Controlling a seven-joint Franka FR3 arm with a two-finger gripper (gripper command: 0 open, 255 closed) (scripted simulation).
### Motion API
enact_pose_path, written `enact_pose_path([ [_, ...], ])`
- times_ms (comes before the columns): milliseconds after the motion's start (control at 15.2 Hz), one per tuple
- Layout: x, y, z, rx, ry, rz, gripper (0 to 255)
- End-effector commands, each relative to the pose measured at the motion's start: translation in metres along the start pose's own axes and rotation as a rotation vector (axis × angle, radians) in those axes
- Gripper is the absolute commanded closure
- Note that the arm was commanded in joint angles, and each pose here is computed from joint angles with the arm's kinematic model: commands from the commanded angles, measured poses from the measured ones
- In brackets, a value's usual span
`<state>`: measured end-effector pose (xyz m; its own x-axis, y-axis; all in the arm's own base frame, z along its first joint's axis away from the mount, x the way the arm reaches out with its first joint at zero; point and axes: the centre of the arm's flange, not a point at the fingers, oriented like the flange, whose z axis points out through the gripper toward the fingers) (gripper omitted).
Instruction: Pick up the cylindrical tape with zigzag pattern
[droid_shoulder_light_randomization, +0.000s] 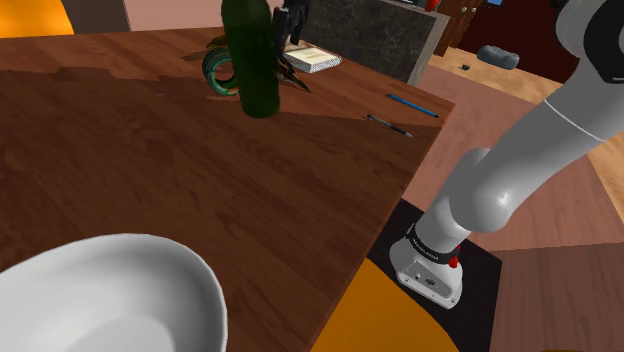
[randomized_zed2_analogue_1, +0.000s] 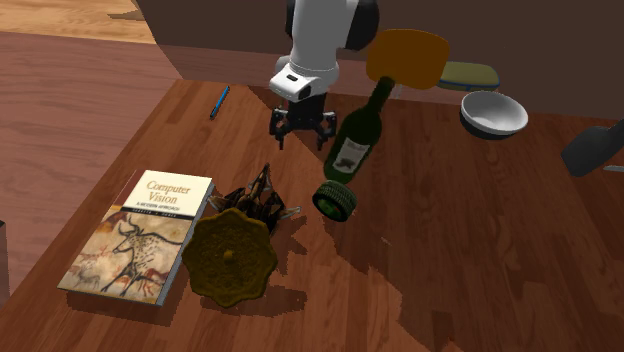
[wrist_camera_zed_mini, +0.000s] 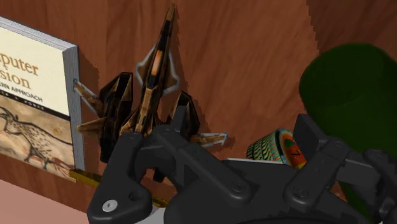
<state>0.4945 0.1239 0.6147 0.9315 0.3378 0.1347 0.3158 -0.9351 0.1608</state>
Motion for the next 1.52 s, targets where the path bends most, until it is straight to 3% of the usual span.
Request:
enact_pose_path([
  [0,0.024,-0.011,0.003,0.001,0.008,-0.038,0],
  [462,0.094,-0.055,0.005,0.002,0.032,-0.157,0],
  [1056,0.088,-0.061,0.044,0.002,0.032,-0.157,0],
  [1122,0.089,-0.061,0.045,0.002,0.032,-0.157,255],
  [1452,0.088,-0.061,0.045,0.002,0.032,-0.157,255],
])
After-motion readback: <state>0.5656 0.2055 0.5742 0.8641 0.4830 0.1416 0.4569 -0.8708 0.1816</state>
